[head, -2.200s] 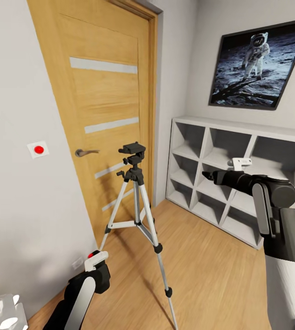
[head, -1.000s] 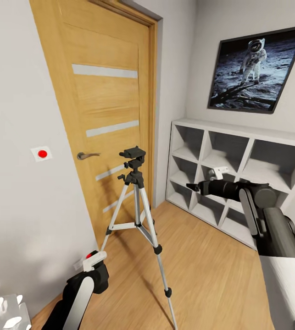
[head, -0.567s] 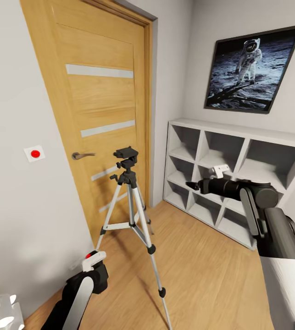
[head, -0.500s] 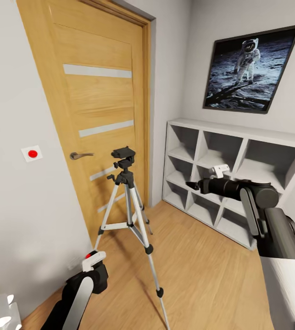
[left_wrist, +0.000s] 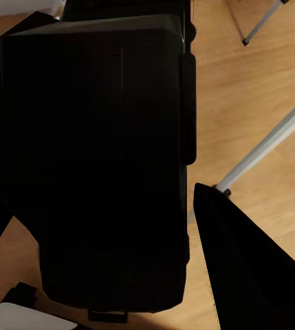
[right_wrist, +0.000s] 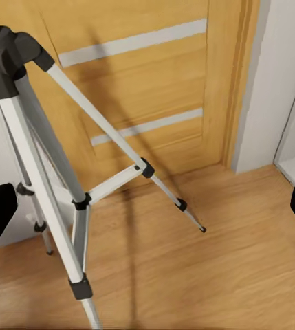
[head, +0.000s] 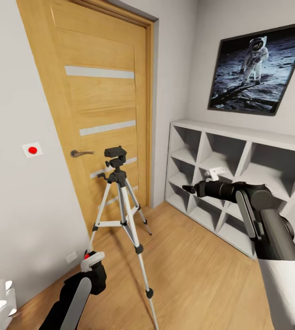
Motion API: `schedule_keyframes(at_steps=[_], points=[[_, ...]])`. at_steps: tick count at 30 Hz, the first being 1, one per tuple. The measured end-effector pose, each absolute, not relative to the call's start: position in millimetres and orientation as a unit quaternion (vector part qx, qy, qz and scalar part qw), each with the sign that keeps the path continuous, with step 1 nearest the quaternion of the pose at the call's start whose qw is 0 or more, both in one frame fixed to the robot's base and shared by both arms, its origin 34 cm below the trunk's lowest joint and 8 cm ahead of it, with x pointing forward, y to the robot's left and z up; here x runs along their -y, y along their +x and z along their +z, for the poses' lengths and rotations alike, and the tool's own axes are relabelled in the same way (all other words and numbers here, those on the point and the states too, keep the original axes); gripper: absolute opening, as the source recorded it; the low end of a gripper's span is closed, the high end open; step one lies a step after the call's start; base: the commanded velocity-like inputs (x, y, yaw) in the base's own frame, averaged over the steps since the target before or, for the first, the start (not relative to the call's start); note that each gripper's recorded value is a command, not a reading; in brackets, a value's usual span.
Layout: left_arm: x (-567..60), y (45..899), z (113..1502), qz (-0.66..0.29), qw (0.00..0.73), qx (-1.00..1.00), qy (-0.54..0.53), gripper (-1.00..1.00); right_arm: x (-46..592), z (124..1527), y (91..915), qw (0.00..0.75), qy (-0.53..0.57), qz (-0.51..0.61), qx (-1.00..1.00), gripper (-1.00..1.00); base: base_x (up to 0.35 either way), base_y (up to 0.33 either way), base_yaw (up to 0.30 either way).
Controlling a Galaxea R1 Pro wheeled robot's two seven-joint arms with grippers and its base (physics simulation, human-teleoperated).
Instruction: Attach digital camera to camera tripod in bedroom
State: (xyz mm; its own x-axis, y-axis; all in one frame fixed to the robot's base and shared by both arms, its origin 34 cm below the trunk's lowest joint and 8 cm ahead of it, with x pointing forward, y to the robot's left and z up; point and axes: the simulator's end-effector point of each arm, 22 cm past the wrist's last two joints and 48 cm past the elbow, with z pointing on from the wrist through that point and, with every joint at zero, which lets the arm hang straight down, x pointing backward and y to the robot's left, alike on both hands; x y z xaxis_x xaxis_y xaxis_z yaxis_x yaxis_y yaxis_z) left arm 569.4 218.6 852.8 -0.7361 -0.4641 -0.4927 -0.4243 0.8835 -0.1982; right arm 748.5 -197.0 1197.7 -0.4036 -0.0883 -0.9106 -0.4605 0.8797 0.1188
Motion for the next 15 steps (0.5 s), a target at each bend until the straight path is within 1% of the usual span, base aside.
schedule_keyframes(at_steps=[8,13,15], points=[[-228.2,566.8,851.4,-0.03,0.274,-0.931,-0.241,-1.0,185.9,1191.5,745.9,0.511,-0.183,0.178,-0.821,1.0,0.0,-0.347,0.286],[-268.7,557.9,847.9,-0.019,0.26,-0.922,-0.286,-1.0,183.8,1190.5,745.4,0.51,-0.186,0.178,-0.821,1.0,0.0,-0.347,0.291],[-273.7,554.8,846.2,-0.028,0.253,-0.921,-0.296,-1.0,183.5,1190.3,745.3,0.51,-0.186,0.178,-0.821,1.0,0.0,-0.347,0.292]])
